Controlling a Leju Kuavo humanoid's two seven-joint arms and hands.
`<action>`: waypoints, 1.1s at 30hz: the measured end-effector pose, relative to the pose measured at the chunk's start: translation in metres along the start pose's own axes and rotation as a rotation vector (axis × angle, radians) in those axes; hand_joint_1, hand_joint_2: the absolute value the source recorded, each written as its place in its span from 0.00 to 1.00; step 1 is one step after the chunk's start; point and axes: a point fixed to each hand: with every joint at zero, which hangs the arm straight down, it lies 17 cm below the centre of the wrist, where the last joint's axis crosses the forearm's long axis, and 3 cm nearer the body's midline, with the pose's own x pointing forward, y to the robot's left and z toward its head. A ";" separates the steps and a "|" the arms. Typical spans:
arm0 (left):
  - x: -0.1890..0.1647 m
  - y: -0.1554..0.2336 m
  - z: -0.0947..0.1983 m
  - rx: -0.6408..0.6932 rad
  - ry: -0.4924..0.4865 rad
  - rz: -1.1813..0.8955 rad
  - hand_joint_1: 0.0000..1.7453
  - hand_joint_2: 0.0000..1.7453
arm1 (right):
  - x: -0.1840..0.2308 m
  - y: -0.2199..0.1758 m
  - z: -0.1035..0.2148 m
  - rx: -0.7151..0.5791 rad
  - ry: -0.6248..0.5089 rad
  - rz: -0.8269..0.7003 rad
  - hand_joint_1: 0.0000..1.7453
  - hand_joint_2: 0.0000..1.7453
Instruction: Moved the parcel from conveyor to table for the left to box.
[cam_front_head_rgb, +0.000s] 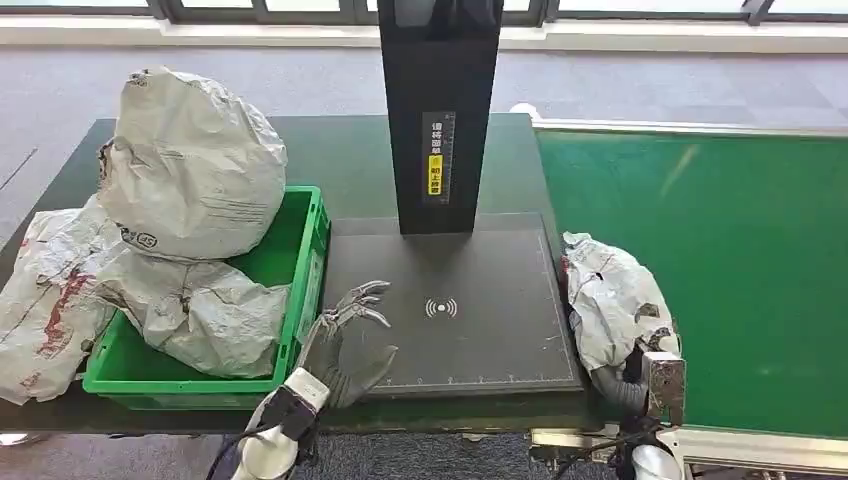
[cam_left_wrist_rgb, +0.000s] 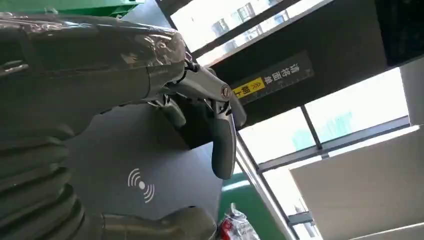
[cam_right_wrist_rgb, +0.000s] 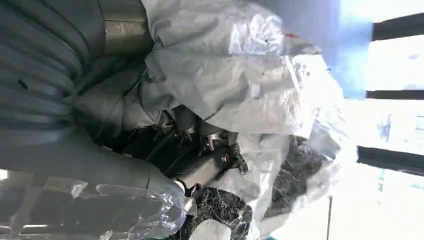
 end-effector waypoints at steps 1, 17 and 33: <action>0.002 0.000 0.000 -0.001 -0.004 -0.005 1.00 1.00 | 0.007 0.000 0.000 -0.007 -0.018 0.006 1.00 1.00; 0.013 0.002 0.002 -0.006 -0.033 -0.007 0.51 1.00 | 0.154 0.020 0.020 -0.038 -0.424 0.106 1.00 1.00; 0.040 0.037 -0.003 0.138 -0.130 -0.025 0.00 0.00 | 0.200 0.150 0.025 0.265 -0.558 0.093 1.00 1.00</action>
